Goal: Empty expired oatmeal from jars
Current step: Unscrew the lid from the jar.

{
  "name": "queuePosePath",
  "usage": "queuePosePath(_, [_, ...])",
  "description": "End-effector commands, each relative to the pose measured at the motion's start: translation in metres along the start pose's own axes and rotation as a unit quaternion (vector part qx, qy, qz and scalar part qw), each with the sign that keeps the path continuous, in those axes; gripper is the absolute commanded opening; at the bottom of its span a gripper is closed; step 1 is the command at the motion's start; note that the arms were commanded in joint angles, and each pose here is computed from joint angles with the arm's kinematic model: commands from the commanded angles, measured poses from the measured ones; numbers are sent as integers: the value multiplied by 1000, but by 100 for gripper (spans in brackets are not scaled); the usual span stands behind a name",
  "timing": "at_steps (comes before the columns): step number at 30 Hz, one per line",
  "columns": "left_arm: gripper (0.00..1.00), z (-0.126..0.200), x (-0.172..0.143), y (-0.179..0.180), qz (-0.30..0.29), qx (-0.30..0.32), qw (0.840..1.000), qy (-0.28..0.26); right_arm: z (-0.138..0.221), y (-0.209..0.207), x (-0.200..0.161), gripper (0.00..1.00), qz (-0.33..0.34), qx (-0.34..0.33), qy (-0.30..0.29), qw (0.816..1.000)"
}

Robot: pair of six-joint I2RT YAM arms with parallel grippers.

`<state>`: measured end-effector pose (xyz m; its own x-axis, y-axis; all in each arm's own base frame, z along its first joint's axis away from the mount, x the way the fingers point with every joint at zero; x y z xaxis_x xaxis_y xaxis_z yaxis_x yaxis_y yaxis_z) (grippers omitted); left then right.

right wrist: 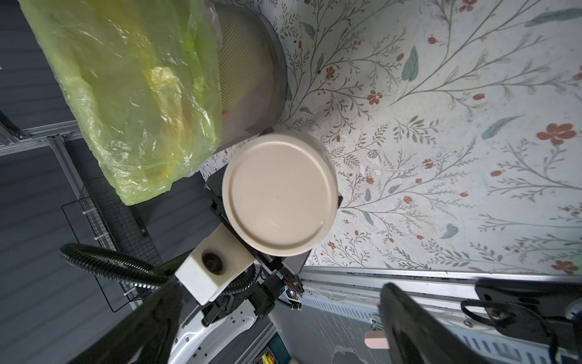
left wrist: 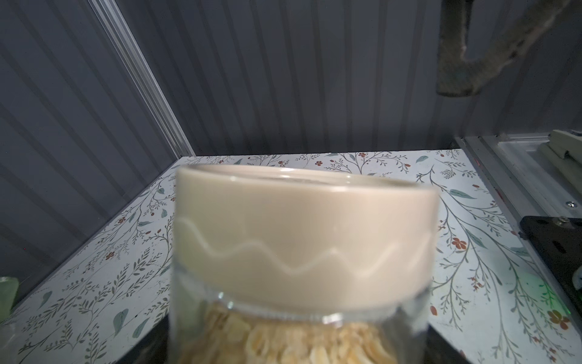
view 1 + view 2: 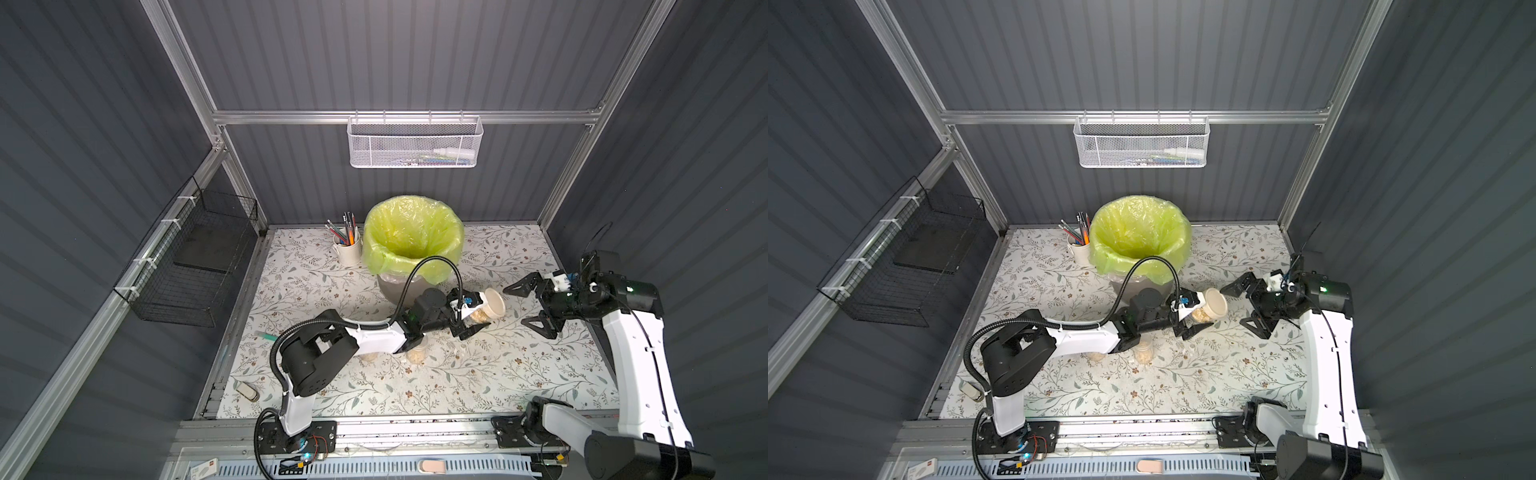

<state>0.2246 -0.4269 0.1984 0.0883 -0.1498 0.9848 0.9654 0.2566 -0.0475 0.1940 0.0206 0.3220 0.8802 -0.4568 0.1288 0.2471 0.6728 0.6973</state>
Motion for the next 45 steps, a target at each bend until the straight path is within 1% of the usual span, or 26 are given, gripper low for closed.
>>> queuePosePath(1, [19,5,39,-6,-34,-8,997,-70,-2,1,8,98,-13,-3,6,1000])
queuePosePath(8, [19,4,42,-8,-42,-20,996,-70,-21,-5,17,98,-10,-36,40,998])
queuePosePath(13, [19,4,42,-9,-41,-22,997,-69,-28,1,23,98,8,-39,48,998])
queuePosePath(21, [19,0,43,-10,-42,-27,997,-62,-42,1,27,99,30,-74,79,994])
queuePosePath(29, [20,-3,40,-9,-41,-30,997,-57,-48,11,28,99,61,-87,90,990])
queuePosePath(34, [20,-3,38,-9,-40,-28,997,-54,-52,12,25,98,68,-91,98,989])
queuePosePath(39, [20,-3,36,-9,-39,-28,998,-52,-56,12,21,96,79,-95,111,986])
queuePosePath(45, [19,-2,37,-10,-37,-33,997,-54,-61,17,12,94,109,-110,127,980])
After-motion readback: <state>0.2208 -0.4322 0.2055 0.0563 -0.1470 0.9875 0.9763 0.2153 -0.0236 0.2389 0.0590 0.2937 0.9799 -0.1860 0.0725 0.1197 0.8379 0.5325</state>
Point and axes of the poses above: each gripper's point midway between its finger pads, its own z axis back along the fingers, its own y axis along the line the jaws close on, x = y × z, the point moved 8 cm from there along z, back along the fingers, and after that the axes turned 15 degrees about z, right-handed, at the moved point
